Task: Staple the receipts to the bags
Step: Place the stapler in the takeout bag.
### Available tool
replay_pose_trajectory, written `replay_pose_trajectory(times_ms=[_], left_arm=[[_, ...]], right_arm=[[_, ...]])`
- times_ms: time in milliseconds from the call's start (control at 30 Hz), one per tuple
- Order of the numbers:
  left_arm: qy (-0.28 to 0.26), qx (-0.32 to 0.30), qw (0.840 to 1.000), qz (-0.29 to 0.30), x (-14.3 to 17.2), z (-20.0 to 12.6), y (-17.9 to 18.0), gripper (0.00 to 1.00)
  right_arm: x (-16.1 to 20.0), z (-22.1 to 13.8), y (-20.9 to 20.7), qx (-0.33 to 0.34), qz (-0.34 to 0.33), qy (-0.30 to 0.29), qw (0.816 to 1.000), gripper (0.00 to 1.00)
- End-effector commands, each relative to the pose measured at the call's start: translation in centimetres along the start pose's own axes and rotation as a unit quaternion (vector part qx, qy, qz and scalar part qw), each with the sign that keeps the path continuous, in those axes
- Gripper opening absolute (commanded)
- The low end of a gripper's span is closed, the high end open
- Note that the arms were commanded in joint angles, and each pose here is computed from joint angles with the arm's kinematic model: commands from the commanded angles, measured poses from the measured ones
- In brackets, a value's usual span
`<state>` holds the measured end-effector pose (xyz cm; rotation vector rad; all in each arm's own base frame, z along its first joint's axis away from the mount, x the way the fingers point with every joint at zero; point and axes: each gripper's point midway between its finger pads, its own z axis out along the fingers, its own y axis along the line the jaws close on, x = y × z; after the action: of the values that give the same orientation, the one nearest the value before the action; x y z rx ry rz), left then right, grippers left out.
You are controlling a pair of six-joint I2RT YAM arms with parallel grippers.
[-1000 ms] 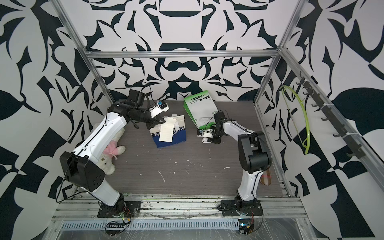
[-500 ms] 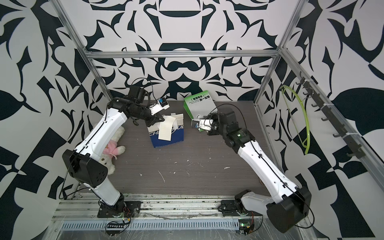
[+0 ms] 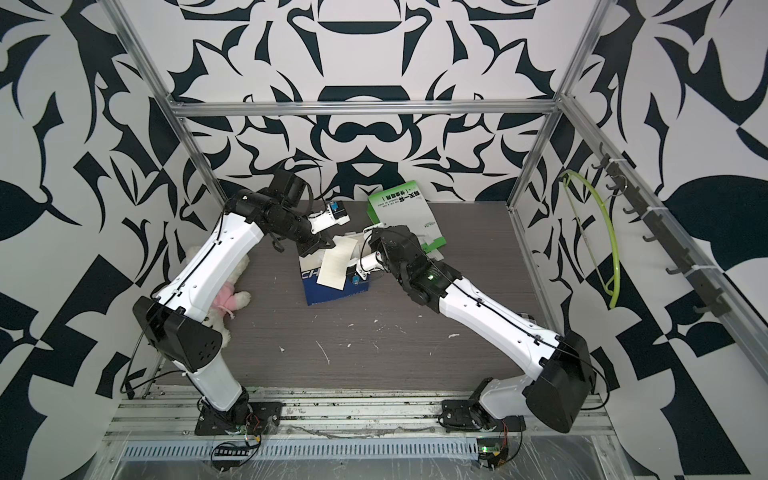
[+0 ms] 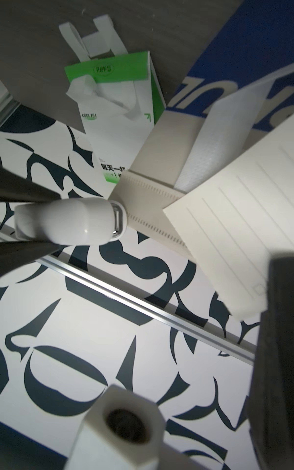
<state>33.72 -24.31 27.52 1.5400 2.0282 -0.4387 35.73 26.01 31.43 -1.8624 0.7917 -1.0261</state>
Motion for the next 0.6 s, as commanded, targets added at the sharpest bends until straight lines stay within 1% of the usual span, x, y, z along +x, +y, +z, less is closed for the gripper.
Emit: replay_pose_trajectory(times_ms=[0,67,167,300,567], left_arm=[[-0.001,0.005,1.000,-0.001,-0.3,-0.4,-0.5,0.00],[0.000,0.006,1.000,-0.001,-0.3,-0.2,-0.5,0.00],[0.006,0.004,1.000,-0.004,0.0,0.0,-0.4,0.00],[0.003,0.005,1.000,-0.004,-0.3,0.0,-0.5,0.00],[-0.005,0.005,1.000,0.003,-0.9,-0.3,-0.8,0.00]], right_arm=[[1.9,-1.2,-4.6,0.084,-0.033,0.046,0.995,0.05],[1.8,-1.5,-5.3,0.094,-0.059,0.048,0.993,0.04],[1.6,-1.9,-6.2,0.104,-0.073,0.043,0.991,0.04],[0.4,-1.5,-4.6,0.074,-0.119,0.025,0.990,0.03],[-1.3,-1.5,-4.7,0.066,-0.160,0.004,0.985,0.02]])
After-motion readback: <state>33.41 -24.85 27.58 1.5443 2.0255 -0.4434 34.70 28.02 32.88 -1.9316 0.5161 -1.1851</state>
